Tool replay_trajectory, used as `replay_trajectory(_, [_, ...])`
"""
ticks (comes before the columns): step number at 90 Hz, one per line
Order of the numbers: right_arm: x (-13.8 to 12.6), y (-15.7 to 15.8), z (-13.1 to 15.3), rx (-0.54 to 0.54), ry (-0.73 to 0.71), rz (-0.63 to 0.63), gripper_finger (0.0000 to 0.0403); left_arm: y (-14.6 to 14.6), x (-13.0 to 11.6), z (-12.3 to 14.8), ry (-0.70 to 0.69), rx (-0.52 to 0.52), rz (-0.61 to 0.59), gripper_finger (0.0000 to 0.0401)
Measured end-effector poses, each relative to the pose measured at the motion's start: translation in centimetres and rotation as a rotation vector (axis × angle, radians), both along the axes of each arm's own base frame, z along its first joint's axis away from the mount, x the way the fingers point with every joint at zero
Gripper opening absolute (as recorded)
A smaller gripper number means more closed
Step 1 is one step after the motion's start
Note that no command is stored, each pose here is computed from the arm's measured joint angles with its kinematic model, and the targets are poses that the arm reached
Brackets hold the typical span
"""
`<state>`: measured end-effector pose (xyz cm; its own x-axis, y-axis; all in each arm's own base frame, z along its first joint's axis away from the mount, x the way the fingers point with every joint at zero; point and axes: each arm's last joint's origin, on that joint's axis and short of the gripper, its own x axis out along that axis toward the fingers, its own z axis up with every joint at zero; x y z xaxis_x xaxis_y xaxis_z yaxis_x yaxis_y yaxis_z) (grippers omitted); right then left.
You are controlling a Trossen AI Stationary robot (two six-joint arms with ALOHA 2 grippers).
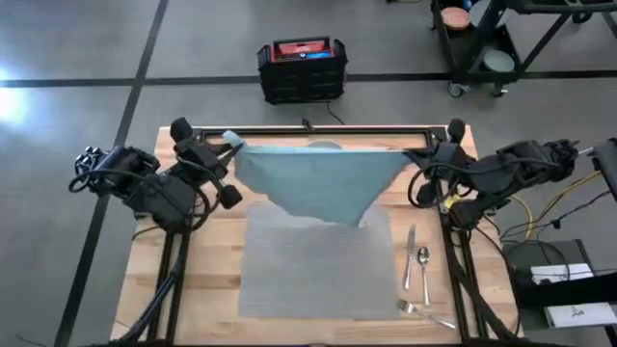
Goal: Set table place
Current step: Fold the table napkin
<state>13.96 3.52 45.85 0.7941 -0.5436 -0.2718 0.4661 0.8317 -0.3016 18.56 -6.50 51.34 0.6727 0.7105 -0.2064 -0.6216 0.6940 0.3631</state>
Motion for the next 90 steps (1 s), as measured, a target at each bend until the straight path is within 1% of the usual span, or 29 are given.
replay_trajectory(23, [-0.1, 0.0, 0.0, -0.009, 0.005, -0.013, 0.0000, 0.7, 0.8, -0.9, 0.067, 0.046, 0.041, 0.0000])
replay_trajectory(34, [0.0, 0.0, -0.3, -0.020, 0.031, -0.015, 0.0000, 0.8, 1.3, -1.9, 0.119, 0.076, 0.050, 0.0000])
replay_trajectory(45, [0.4, 0.1, -0.6, -0.022, 0.050, -0.025, 0.0000, 0.8, 1.2, -3.1, 0.153, 0.086, 0.054, 0.0000])
replay_trajectory(51, [0.6, 0.2, -0.8, -0.024, 0.060, -0.031, 0.0000, 0.9, 1.1, -3.9, 0.168, 0.090, 0.057, 0.0000])
replay_trajectory(61, [0.9, 0.4, -0.9, -0.025, 0.064, -0.038, 0.0000, 1.2, 0.4, -4.9, 0.152, 0.066, 0.055, 0.0000])
replay_trajectory(69, [1.4, 0.2, -1.0, -0.056, 0.078, -0.077, 0.0000, 1.9, -0.5, -5.3, 0.118, 0.042, 0.054, 0.0000])
replay_trajectory(79, [2.4, -0.3, -1.3, -0.071, 0.102, -0.126, 0.0000, 2.7, -1.4, -5.8, 0.091, 0.038, 0.053, 0.0000])
replay_trajectory(90, [3.5, -1.0, -1.7, -0.078, 0.125, -0.190, 0.0000, 3.8, -1.9, -6.0, 0.088, 0.062, 0.049, 0.0000])
